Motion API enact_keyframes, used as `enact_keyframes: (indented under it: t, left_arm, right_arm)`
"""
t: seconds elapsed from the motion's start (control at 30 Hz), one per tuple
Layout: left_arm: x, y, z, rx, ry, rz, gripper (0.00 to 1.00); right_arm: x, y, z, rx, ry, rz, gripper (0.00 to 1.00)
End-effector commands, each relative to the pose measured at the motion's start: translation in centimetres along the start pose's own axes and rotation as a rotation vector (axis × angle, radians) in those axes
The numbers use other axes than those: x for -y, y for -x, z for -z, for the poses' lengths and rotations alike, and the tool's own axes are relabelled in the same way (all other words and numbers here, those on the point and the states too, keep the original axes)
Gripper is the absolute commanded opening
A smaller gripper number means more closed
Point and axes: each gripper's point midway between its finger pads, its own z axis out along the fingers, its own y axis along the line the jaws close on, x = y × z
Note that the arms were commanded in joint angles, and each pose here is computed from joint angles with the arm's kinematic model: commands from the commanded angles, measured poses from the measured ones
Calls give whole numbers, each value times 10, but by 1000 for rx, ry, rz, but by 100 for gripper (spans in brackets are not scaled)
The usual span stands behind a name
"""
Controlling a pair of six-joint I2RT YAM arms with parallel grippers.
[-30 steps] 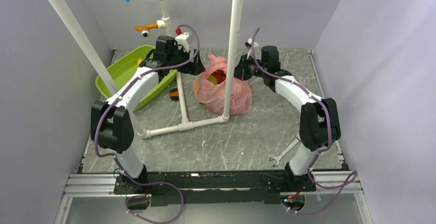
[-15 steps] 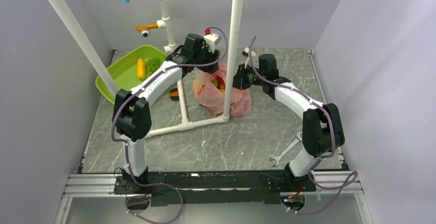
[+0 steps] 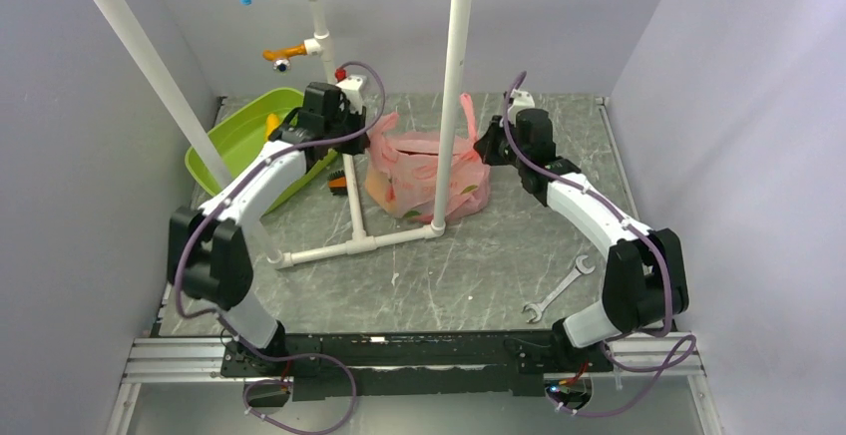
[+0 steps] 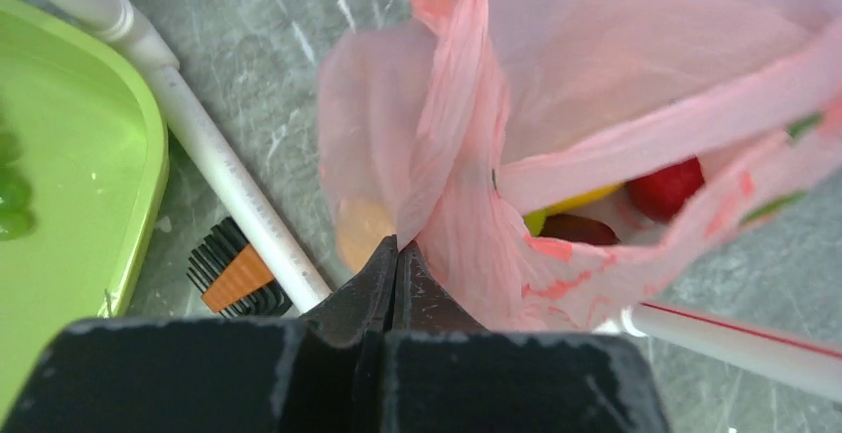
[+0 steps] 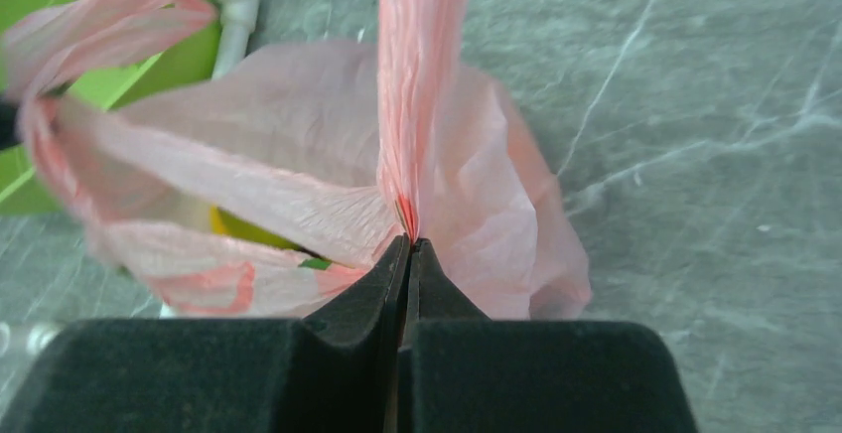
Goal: Take the fake fruits out of the plastic bag
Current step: Adjust the plastic bag at the center of the board.
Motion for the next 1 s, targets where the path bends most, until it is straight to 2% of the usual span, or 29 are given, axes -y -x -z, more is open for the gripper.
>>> enact_keyframes:
  t: [0.0,0.1,0.23,0.33,0.43,0.57,0.73,0.83,0.87,0.97]
  left_arm:
    - [15,41,40,209,-41,-89,0]
    - [23,47,42,190,-96,-66,0]
    - [28,60,47,256,-236,5,0]
    - [34,62,48,248,-318,26,0]
    - [41,61,47,220,-365,44,0]
    - [50,56,44,203,-437,112,0]
    - [67,54,45,184,-556,194,0]
    - [70,55,46,181,-570,201,0]
    - [70,56,46,181,-570,197,0]
    - [73,57,49,180,-581,197,0]
  right_arm:
    - [1,76,11,165,-60,67,0]
    - [-6,104,13,202,-53,88,0]
    - [-19,132,12,241,-12,88,0]
    - [-22,131,17,264,11,81,0]
    - [-11,102,18,239,-11,63,9]
    - [6,45,25,135,-53,19,17]
    - [20,18,54,94,-135,-13,48]
    - [28,28,65,79,-211,-14,71]
    - [26,39,67,81,-225,-19,82]
    - [23,57,67,34,-263,-30,89]
